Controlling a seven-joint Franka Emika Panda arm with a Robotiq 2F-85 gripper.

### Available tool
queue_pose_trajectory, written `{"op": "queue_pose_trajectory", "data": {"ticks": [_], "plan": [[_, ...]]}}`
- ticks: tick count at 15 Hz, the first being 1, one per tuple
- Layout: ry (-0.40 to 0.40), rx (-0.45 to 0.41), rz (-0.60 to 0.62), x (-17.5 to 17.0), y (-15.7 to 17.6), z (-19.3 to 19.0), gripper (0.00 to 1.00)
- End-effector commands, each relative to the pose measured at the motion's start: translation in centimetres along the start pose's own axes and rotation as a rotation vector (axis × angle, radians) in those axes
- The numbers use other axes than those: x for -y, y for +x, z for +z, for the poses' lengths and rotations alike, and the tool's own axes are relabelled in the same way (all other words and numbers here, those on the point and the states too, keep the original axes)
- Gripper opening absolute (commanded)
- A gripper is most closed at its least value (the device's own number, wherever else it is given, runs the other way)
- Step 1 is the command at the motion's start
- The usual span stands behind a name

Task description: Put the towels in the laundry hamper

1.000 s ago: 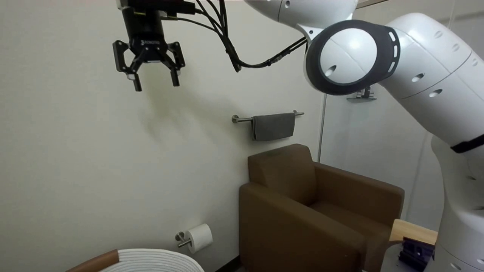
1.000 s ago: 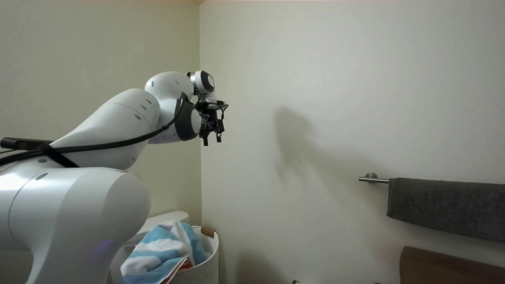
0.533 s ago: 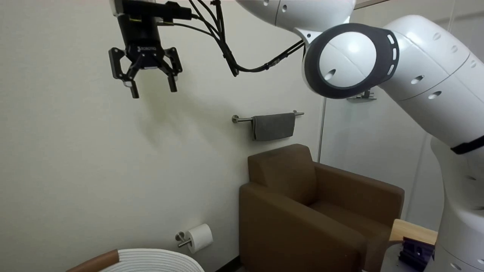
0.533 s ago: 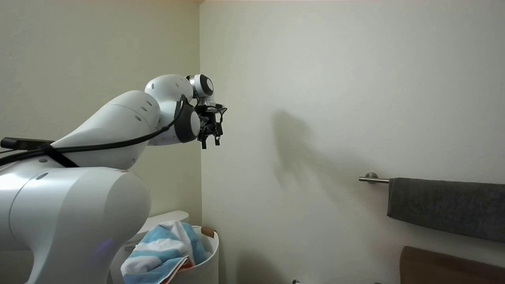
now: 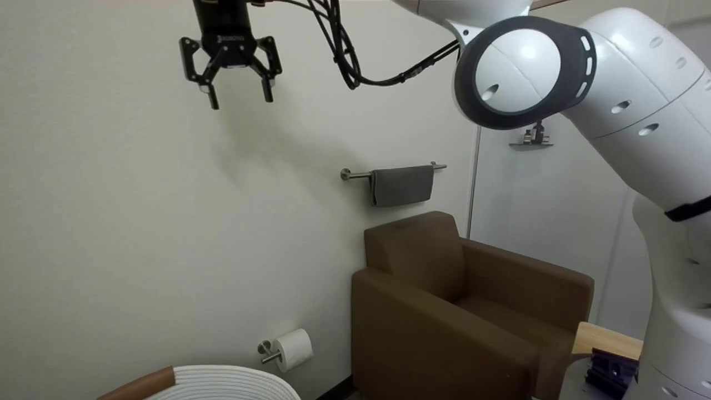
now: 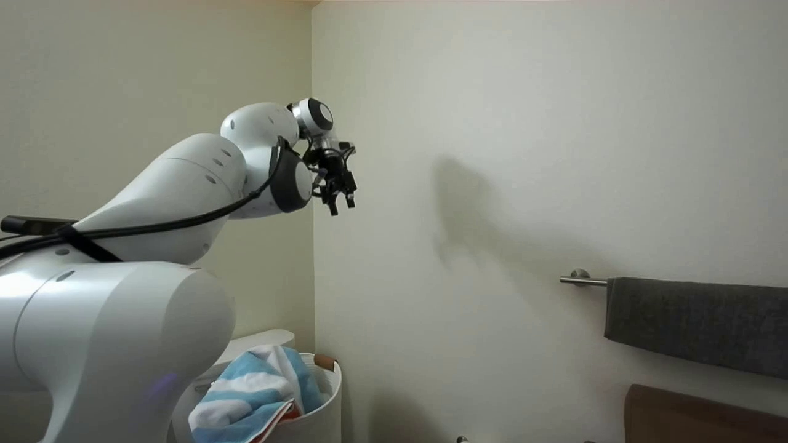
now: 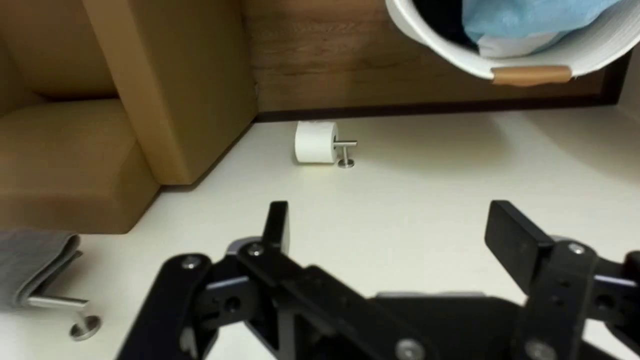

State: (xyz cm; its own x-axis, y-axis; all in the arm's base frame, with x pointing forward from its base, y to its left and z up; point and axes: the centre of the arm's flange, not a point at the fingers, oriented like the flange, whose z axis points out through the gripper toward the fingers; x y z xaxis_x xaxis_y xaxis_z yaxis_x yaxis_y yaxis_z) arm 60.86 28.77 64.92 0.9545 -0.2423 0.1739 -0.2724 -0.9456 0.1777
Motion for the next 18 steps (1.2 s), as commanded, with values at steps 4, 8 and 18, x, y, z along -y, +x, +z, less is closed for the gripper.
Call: {"op": "queue_pose_trajectory", "data": {"ticks": [4,8,18], "plan": [[-0.083,-0.088,0.341,-16.3,0.8,-3.2,1.0],[-0.121,-0.07,0.544,-24.7,2.3,-2.5,1.0],[-0.127,0.234,0.869,-39.6,2.2,3.3,1.0]]}}
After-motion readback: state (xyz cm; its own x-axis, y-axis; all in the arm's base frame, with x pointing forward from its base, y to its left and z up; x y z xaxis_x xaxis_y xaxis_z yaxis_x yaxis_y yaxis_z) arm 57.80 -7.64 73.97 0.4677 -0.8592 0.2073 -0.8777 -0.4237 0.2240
